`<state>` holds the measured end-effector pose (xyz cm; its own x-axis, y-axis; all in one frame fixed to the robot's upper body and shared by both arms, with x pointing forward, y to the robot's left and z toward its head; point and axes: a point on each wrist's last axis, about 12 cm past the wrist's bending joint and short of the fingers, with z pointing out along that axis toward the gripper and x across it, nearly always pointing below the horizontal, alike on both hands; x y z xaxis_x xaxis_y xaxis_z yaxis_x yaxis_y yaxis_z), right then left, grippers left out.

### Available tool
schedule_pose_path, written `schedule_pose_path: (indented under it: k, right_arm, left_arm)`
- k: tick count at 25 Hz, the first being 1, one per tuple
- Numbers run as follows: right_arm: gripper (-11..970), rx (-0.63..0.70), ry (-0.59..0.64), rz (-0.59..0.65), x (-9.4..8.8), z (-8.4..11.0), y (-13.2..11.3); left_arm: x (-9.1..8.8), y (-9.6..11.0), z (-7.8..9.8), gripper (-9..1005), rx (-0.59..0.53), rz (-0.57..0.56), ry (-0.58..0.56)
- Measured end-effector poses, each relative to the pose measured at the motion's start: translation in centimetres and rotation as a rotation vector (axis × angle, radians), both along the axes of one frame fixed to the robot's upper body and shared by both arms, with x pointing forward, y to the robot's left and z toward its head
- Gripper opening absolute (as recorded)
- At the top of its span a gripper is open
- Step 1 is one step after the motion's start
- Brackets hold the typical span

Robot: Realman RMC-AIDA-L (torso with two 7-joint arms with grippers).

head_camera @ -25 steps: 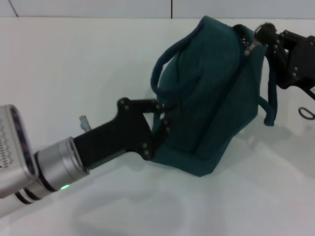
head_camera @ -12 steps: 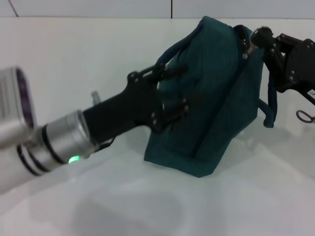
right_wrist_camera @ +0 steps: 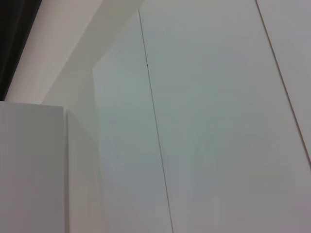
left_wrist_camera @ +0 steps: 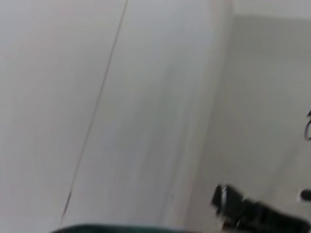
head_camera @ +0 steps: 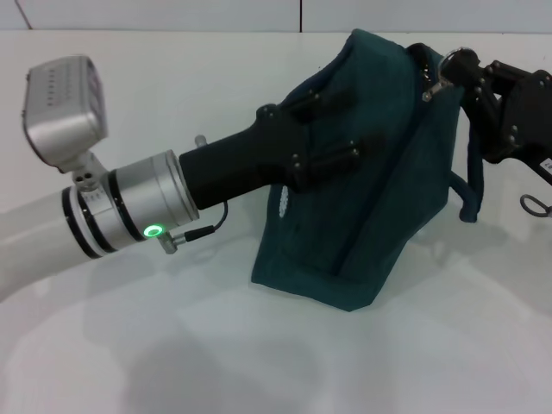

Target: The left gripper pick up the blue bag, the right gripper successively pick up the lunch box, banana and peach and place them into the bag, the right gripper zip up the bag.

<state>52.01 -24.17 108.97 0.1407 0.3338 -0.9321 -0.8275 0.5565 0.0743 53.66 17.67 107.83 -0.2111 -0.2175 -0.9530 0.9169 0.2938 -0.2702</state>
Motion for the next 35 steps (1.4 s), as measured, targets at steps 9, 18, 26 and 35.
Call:
schedule_pose_path:
  k: [9, 18, 26, 35]
  right_arm:
    - [16, -0.002, -0.003, 0.005, 0.1, 0.1, 0.1]
    - [17, -0.001, 0.002, 0.002, 0.0, 0.0, 0.0]
    - [18, -0.003, 0.017, 0.012, -0.1, -0.2, 0.1]
    - [22, 0.024, 0.096, 0.063, 0.2, -0.1, 0.2]
  left_arm:
    - [0.2, -0.1, -0.7, 790, 0.045, 0.023, 0.036]
    - [0.0, 0.1, -0.8, 660, 0.054, 0.032, 0.003]
    - [-1.3, 0.5, -0.9, 383, 0.045, 0.029, -0.123]
    - [-2.3, 0.5, -1.5, 271, 0.088, 0.000, -0.212]
